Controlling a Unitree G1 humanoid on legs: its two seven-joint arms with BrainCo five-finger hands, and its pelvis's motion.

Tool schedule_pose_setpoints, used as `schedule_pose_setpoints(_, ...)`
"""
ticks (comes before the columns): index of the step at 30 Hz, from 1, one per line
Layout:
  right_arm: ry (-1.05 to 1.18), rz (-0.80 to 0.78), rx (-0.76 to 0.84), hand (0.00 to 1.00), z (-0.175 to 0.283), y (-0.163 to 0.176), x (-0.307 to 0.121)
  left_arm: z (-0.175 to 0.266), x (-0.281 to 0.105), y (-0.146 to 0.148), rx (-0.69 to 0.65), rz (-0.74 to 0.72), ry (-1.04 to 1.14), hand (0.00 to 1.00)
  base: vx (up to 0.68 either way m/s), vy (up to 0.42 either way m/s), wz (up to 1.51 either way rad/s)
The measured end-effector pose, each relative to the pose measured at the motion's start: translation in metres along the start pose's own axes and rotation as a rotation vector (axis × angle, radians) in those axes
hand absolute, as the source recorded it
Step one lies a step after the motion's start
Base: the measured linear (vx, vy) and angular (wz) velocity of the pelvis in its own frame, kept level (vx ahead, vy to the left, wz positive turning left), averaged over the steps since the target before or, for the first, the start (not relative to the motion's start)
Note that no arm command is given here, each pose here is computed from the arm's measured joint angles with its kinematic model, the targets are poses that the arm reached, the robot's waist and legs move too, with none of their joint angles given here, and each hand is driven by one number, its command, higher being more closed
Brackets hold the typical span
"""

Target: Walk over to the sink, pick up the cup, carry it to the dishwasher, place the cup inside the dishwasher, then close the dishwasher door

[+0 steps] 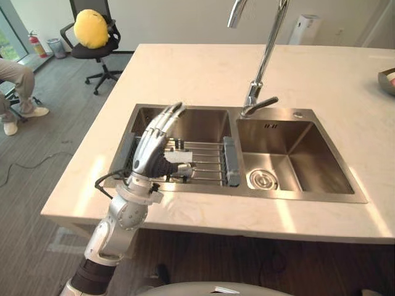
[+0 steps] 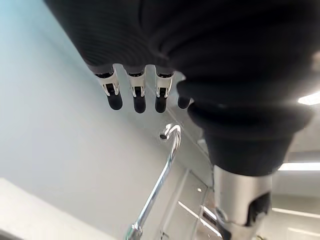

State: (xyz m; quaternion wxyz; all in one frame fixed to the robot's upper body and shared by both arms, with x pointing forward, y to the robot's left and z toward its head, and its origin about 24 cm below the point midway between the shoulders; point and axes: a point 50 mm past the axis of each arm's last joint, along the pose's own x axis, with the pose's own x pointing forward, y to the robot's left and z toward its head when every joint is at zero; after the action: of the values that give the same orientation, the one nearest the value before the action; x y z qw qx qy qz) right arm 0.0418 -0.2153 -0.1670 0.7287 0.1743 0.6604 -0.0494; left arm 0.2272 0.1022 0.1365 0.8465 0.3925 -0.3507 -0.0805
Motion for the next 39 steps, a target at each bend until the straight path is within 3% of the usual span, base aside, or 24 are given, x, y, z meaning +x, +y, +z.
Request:
schedule_pose_setpoints(5,0.006,-0.005,-0.003,0.0,0.0,0.0,0.0,0.006,0.006,-0.014,-0.024,-0.222,-0.063,0.0,0.02,-0.054,0.06)
schedule_pose_setpoints(13,-0.005,-0.012,-0.063,0.0,0.011,0.001,-0.001,-0.022,0.018,-0.038,0.093,-0.523,0.072,0.0,-0.1,-0.059,-0.1)
schedule_pose_setpoints(19,0.008,-0.014,-0.058,0.0,0.008,0.01,0.003,-0.044,0.037,-0.037,0.159,-0.578,0.194,0.0,0.04,0.059,0.01)
schedule_pose_setpoints(29,0.019,-0.001,-0.108,0.0,0.009,0.02,0.006,-0.095,0.03,-0.03,0.271,-0.654,0.417,0.0,0.05,0.03,-0.08)
schedule_pose_setpoints(39,-0.007,0.0,-0.107,0.0,0.012,0.019,0.005,-0.127,0.024,-0.024,0.292,-0.694,0.563,0.0,-0.03,-0.009,-0.11)
